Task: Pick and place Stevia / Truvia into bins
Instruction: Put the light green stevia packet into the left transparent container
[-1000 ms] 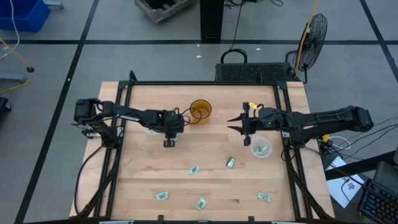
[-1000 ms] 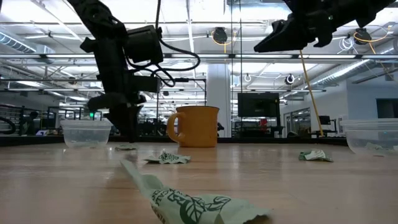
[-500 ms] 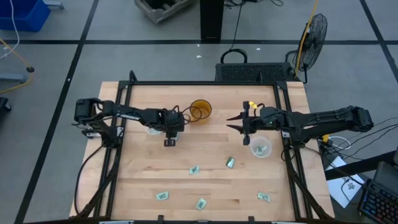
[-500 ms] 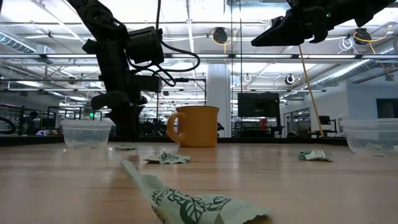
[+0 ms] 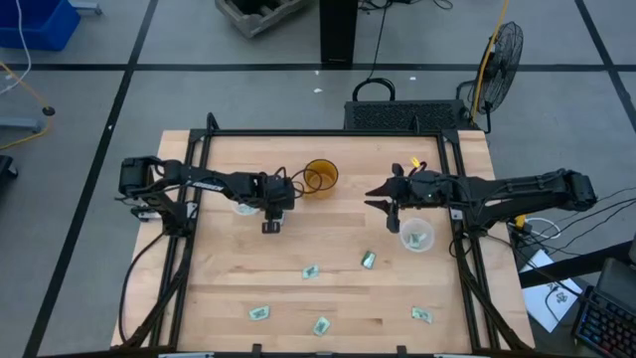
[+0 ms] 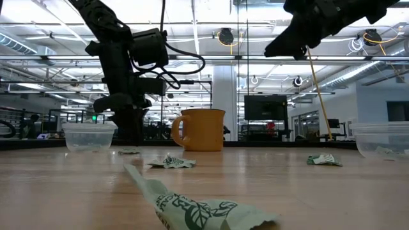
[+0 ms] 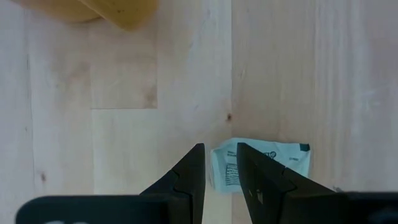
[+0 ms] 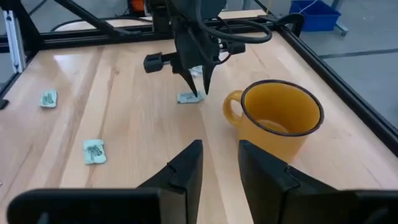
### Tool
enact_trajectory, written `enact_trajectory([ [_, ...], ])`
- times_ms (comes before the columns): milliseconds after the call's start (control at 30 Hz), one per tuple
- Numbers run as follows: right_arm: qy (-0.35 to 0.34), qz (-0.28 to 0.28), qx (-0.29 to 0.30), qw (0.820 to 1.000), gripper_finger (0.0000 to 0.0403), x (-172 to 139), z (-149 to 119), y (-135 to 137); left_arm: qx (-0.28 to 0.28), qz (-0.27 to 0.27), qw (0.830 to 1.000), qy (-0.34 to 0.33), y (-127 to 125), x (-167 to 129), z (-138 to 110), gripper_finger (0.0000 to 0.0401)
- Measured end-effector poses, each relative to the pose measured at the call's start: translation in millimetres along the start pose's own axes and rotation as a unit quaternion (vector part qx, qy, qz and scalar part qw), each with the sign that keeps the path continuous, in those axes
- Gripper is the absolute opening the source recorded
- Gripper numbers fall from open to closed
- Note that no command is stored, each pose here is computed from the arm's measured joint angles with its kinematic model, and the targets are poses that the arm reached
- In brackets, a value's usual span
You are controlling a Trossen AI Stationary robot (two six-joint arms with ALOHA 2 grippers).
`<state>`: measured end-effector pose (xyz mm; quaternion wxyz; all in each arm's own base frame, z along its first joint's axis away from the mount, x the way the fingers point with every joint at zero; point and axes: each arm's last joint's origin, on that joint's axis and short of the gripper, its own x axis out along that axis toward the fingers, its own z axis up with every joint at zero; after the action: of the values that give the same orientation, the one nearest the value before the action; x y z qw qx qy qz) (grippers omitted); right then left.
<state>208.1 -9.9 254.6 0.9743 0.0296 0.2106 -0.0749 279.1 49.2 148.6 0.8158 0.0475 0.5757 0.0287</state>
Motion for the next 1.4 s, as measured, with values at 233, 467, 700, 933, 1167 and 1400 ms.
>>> enact_trajectory([
  [233,0.010,-0.001,-0.005,1.000,0.0096,0.0,-1.9,-0.1,0.012,-0.001,1.000,0.000,-0.1,0.1,-0.2,0.0099],
  [467,0.010,-0.001,-0.005,1.000,0.0096,0.0,-1.9,-0.1,0.022,0.000,1.000,-0.001,0.0,0.1,0.0,0.0099],
  [700,0.009,-0.001,-0.006,1.000,0.0096,0.0,-1.7,-0.1,0.020,-0.012,1.000,-0.004,-0.7,0.2,0.1,0.0099],
  [933,0.007,-0.001,-0.005,1.000,0.0096,0.0,-1.3,-0.1,0.016,-0.016,1.000,0.010,-1.5,9.6,-1.1,0.0099],
  [1167,0.005,0.000,-0.009,1.000,0.0096,0.0,-1.0,0.0,0.037,-0.015,0.999,0.029,-2.2,26.3,-1.3,0.0099],
  [1400,0.005,0.000,-0.024,1.000,0.0096,0.0,-1.1,0.0,0.040,-0.017,0.999,0.033,-3.0,23.3,-2.9,0.0034],
])
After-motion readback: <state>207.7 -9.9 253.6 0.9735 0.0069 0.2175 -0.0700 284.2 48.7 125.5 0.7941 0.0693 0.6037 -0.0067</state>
